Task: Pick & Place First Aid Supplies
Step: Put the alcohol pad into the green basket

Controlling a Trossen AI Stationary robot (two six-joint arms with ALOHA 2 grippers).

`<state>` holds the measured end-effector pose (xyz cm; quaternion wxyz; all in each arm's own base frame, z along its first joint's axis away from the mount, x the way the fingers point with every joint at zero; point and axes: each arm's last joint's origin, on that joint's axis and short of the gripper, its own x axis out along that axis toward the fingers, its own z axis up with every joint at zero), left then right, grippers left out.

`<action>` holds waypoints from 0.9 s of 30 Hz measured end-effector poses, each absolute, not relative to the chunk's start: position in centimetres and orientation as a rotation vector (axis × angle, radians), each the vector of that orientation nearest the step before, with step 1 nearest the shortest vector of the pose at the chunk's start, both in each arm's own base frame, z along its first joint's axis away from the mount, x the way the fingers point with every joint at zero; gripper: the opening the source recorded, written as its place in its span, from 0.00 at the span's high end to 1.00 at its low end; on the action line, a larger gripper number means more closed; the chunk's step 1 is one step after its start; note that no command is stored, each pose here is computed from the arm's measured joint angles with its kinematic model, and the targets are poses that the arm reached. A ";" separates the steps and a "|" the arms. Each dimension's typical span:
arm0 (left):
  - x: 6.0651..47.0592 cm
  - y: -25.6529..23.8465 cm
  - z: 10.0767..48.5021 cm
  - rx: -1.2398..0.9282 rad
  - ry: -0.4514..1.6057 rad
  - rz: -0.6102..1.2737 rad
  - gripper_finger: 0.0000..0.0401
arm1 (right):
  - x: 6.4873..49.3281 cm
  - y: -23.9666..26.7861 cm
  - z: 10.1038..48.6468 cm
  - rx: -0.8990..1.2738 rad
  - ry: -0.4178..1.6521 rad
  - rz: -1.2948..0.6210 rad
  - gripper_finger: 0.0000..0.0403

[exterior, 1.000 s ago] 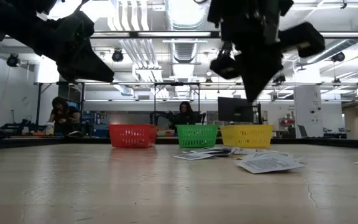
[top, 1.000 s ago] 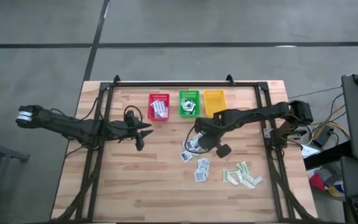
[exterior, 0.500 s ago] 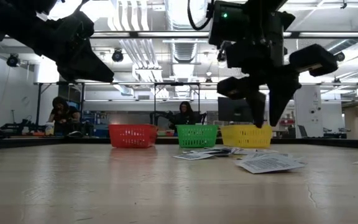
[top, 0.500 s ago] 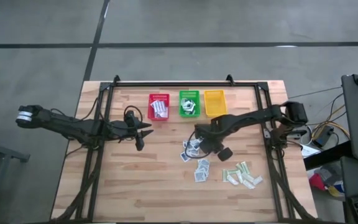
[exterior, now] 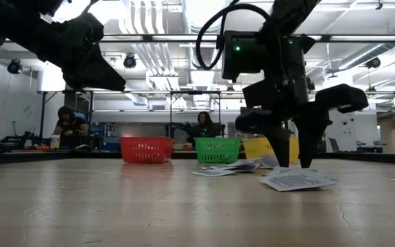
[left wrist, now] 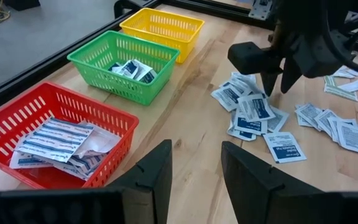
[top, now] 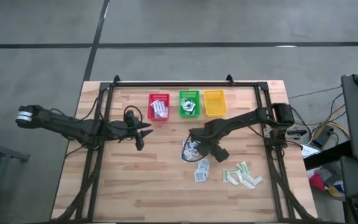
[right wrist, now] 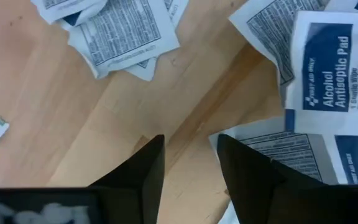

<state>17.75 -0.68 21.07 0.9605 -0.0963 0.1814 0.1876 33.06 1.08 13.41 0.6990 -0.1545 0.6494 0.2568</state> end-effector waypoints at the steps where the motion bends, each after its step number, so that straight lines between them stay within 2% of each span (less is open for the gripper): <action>1: 17.7 -0.7 21.1 -0.198 0.367 0.381 0.67 | 33.0 1.1 13.6 -0.337 1.448 0.566 0.64; 16: 17.7 -0.6 21.1 -0.192 0.364 0.397 0.67 | 32.1 1.1 17.1 -0.366 1.359 0.549 0.67; 27: 17.7 -0.6 21.1 -0.196 0.363 0.397 0.67 | 33.1 0.9 13.7 -0.446 1.410 0.519 0.67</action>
